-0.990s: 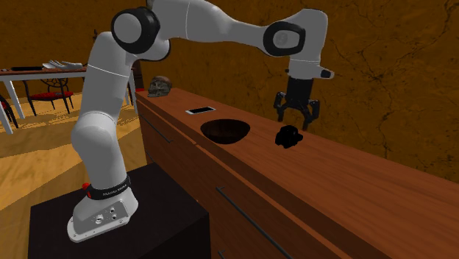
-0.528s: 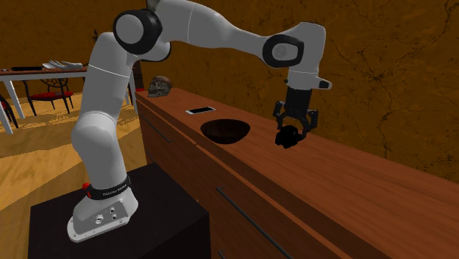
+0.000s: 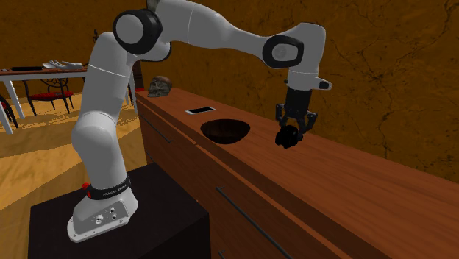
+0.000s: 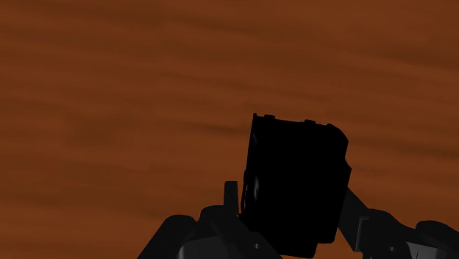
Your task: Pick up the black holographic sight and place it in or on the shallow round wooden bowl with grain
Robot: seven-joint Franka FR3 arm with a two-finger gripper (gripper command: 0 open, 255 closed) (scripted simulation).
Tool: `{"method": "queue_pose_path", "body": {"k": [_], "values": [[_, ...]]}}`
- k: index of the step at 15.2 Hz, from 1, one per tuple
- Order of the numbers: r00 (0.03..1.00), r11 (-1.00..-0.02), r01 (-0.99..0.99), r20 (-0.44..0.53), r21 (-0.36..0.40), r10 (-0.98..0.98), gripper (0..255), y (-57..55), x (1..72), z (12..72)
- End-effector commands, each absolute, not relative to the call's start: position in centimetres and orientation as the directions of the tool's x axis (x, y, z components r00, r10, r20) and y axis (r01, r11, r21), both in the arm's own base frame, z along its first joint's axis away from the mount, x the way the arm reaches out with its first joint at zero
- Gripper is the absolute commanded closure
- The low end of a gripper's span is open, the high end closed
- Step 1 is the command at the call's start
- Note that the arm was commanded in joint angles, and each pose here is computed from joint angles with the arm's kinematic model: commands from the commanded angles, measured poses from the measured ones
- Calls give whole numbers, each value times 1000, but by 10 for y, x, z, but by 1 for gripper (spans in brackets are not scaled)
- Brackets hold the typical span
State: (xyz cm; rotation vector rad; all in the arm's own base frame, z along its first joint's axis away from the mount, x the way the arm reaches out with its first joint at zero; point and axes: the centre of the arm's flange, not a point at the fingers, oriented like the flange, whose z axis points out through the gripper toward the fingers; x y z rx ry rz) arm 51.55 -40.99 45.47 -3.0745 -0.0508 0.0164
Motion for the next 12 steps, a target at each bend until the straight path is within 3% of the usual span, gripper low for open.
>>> {"method": "queue_pose_path", "body": {"k": [1,12], "values": [[999,-997,33,-10,-67,33,255,-410,516,454],[999,-997,33,-10,-67,33,255,-410,516,475]]}}
